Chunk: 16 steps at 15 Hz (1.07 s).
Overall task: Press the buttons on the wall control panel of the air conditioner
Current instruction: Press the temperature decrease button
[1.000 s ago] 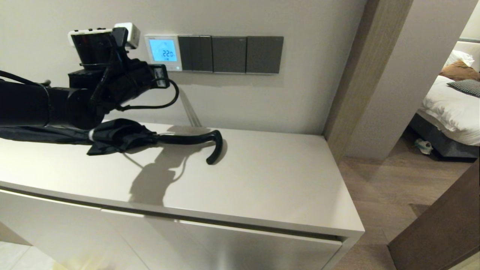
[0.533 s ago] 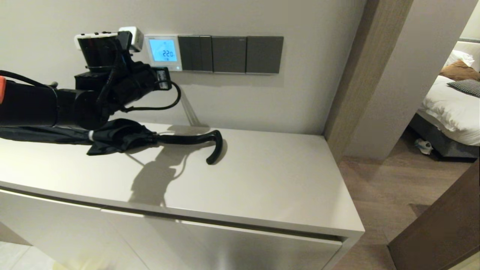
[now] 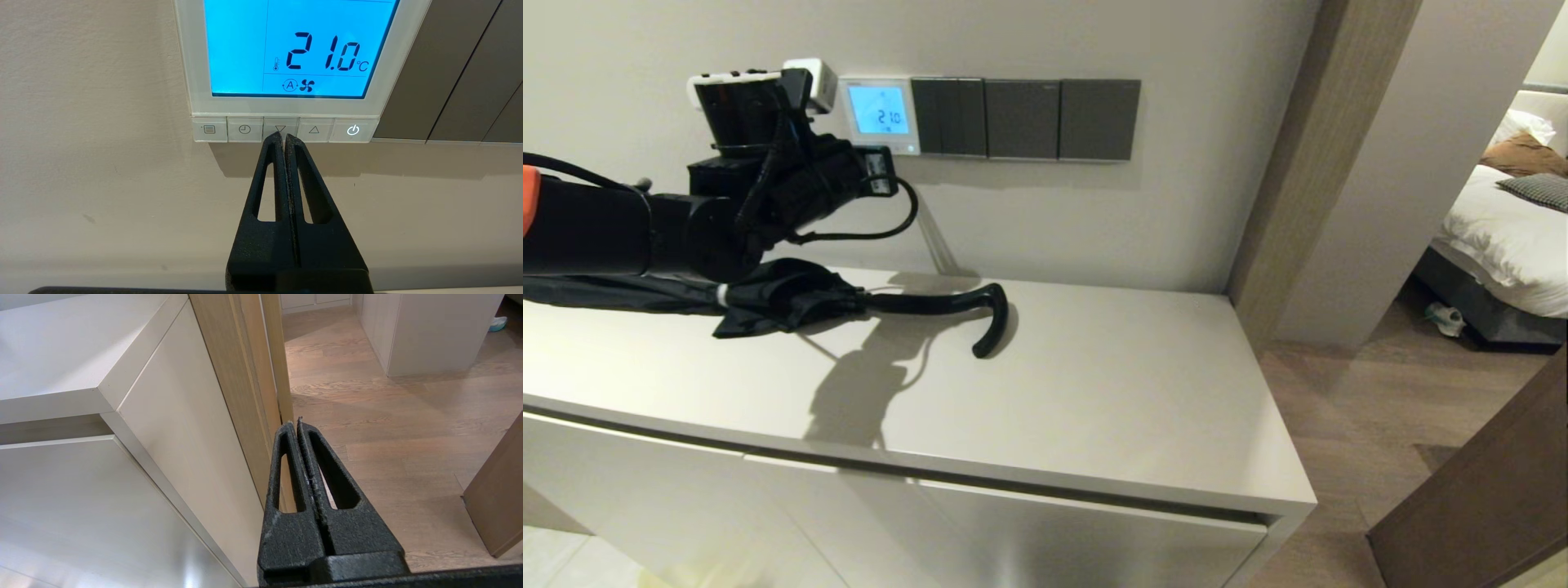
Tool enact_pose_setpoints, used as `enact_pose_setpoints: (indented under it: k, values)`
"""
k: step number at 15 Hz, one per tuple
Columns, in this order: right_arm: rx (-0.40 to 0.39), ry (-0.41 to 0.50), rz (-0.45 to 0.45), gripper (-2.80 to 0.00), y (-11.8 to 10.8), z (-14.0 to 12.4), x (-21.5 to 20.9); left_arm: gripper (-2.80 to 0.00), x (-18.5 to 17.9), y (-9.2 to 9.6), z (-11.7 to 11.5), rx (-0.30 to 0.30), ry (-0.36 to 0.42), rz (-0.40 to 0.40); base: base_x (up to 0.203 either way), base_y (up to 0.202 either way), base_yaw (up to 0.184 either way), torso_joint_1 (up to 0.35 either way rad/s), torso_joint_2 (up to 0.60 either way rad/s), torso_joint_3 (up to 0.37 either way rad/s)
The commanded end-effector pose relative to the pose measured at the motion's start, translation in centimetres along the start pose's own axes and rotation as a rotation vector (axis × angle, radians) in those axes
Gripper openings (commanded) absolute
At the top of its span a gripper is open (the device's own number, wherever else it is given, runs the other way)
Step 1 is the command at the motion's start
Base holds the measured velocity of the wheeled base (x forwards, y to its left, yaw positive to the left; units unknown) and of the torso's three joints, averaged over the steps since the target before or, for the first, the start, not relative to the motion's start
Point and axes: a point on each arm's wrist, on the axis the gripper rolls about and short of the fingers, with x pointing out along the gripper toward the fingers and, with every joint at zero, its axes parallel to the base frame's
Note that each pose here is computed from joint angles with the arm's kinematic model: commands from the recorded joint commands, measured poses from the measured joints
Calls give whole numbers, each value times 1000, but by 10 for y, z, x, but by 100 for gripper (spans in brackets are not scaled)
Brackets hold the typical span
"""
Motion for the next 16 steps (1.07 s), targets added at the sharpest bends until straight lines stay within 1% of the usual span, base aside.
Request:
enact_pose_setpoints:
  k: [1,3,5,8,11,14,16]
  values:
    - [0,2,0,-280,0,0,0,-280,-1,0,0,-1,-2,1,0,0,0,0,0,0]
    - [0,2,0,-280,0,0,0,-280,-2,0,0,-1,-1,1,0,0,0,0,0,0]
    - [0,2,0,-280,0,0,0,-280,-10,0,8,-1,-12,0,0,0,0,0,0,0]
    - [0,2,0,-280,0,0,0,-280,-17,0,11,-1,-15,0,0,0,0,0,0,0]
    - [0,2,0,-280,0,0,0,-280,-41,3,26,-2,-45,10,0,0,0,0,0,0]
    - [0,0,0,-280,0,0,0,-280,-55,5,31,0,-42,18,0,0,0,0,0,0]
    - [0,0,0,-280,0,0,0,-280,-91,7,55,5,-94,27,0,0,0,0,0,0]
